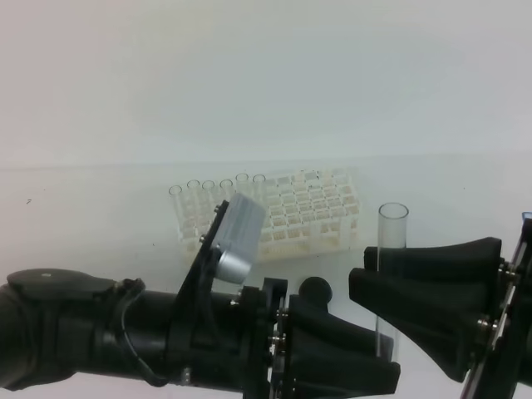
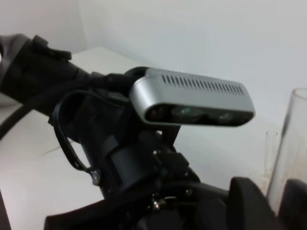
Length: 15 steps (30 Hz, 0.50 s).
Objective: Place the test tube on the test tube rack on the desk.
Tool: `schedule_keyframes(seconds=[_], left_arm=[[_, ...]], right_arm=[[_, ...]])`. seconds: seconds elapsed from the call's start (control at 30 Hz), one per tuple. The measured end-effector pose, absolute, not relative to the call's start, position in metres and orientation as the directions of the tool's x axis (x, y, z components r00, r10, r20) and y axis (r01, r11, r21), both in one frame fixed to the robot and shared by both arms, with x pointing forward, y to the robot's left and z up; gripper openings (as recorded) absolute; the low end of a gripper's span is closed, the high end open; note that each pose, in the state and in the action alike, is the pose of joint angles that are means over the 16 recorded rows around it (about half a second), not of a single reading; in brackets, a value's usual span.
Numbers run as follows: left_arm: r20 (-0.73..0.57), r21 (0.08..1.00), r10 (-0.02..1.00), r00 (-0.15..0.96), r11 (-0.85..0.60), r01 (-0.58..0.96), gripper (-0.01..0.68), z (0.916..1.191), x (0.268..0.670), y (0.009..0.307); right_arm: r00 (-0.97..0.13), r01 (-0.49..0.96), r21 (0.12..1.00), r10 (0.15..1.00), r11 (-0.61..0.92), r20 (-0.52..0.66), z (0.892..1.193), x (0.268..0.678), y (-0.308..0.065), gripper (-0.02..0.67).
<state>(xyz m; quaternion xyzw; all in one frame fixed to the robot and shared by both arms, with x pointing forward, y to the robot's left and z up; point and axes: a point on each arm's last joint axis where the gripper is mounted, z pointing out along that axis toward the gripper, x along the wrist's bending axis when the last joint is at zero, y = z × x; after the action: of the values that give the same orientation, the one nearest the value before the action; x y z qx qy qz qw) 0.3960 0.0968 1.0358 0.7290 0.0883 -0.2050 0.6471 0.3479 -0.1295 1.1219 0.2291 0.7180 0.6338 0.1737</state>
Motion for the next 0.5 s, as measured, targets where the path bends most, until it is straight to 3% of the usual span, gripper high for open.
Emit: schedule_keyframes(seconds=[0.33,0.43,0.5], left_arm=[[-0.575,0.815,-0.116,0.81,-0.17,0.554,0.335,1.0362,0.3953,0.0969],[-0.59,0.803,-0.123,0.798,-0.2,0.562,0.346,1.0348,0.3931,0.0976],[-0.591,0.8,-0.126,0.797,-0.219,0.558,0.317,1.0335,0.3918,0.098]], right_arm=[[-0.84,0.011,0.989,0.538,0.148,-0.071,1.1224,0.3481,-0.1296,0.122],[-0.836,-0.045,0.983,0.532,0.175,-0.133,1.1231,0.3484,-0.1297,0.122],[-0.831,-0.088,0.977,0.526,0.196,-0.18,1.1236,0.3487,-0.1298,0.122]])
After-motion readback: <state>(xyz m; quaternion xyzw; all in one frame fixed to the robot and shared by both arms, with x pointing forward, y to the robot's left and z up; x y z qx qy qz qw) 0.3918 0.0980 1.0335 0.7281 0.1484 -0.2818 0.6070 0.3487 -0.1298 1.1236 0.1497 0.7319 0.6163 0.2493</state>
